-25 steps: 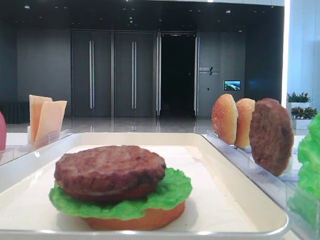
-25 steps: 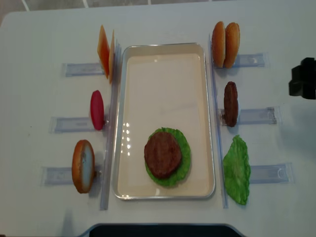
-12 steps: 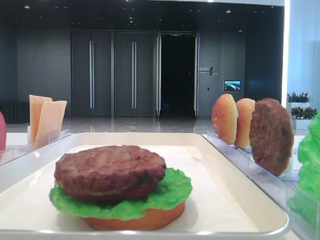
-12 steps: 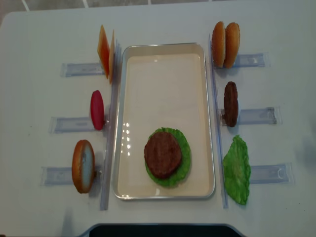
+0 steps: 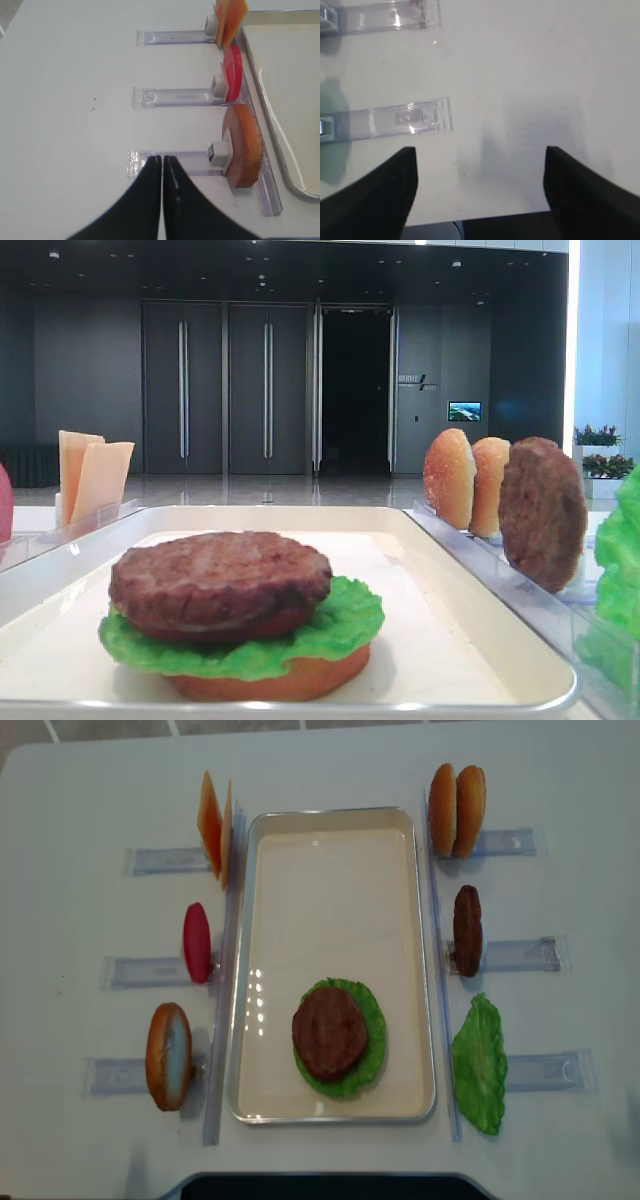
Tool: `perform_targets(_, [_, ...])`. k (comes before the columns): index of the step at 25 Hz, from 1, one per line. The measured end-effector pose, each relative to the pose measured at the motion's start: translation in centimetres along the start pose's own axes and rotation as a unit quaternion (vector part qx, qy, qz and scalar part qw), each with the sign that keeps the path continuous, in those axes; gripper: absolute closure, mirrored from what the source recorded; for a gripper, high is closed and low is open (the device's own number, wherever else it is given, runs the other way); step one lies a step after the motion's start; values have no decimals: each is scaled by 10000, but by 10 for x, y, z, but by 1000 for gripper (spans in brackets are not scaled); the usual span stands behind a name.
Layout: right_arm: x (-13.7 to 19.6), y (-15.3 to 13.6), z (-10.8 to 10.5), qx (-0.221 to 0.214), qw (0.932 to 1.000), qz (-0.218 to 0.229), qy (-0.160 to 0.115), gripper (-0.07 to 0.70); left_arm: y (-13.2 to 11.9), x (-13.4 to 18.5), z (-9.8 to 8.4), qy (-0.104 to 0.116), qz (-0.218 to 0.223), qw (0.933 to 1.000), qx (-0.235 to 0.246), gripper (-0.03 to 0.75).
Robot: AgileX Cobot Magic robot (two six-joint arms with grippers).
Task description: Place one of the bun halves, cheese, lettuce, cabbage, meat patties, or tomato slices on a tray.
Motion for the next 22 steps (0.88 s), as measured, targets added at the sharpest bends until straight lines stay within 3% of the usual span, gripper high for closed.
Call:
perform_targets(11, [25, 20, 2, -24, 9948, -1011, 79, 103, 0, 0, 0, 0, 0, 10000, 0, 715])
perform_targets(18, [38, 42, 2, -24, 9792, -2025, 114, 103, 0, 0, 0, 0, 0, 10000, 0, 715])
perform_targets(22, [43, 49, 2, -12, 9712, -2378, 127, 103, 0, 0, 0, 0, 0, 10000, 0, 715])
Point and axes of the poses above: a point on each arm's last joint axis where the gripper is mounted, y pointing back along that axis away from the gripper, z along the wrist's bending axis when the last joint is at zero, x = y × z, the point moved 6 cm from there along -y, pointing out along that axis toward the gripper, and after that the axes turned 1 degree about -y, right-handed, at the moved point
